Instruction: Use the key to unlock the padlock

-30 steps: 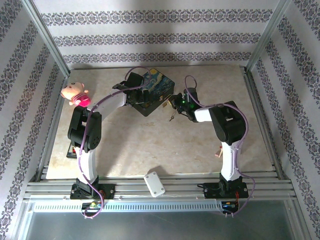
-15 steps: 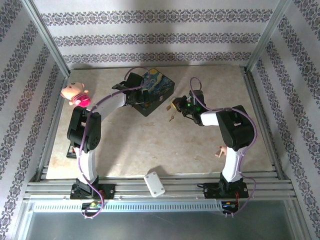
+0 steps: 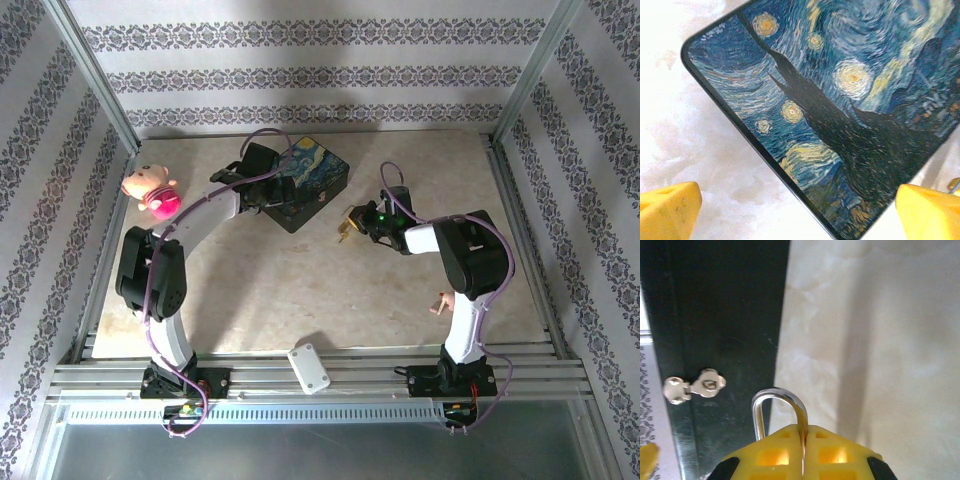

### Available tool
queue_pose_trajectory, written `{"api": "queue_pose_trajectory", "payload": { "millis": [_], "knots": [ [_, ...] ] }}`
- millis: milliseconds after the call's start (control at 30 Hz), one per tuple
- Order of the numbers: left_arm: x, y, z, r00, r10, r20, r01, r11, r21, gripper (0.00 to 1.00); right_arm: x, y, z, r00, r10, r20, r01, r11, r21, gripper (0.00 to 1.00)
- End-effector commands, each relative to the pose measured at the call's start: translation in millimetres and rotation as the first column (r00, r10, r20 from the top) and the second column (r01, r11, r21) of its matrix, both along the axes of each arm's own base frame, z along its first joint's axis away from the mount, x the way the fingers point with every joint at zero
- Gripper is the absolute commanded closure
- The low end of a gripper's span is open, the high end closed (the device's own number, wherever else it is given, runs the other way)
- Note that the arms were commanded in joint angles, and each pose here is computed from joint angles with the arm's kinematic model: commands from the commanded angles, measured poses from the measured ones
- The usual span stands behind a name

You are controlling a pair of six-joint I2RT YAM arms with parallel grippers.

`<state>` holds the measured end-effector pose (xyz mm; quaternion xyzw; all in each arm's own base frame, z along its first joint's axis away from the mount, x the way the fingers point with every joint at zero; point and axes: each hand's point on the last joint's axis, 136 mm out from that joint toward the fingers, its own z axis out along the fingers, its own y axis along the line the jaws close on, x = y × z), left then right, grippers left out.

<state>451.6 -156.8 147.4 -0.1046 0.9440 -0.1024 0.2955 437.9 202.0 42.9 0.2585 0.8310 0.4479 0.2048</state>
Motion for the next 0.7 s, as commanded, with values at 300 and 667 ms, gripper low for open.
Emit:
{"api": "queue_pose_trajectory", "payload": {
  "millis": [300,667],
  "knots": [
    [-7.3,11.4,21.2,0.998,0.036,0.049,-0.034,0.999,-0.037,0.01,-19.6,-34.3,-23.6,0.999,-0.01,-0.046,0.002,0.982,-0.186,0.99],
    [-15.1,19.5,38.2,0.995,0.058,0.083,-0.052,0.996,-0.07,0.01,-29.3,-47.6,-0.6,1.0,-0.002,-0.017,-0.003,0.961,-0.277,0.71]
  ]
}}
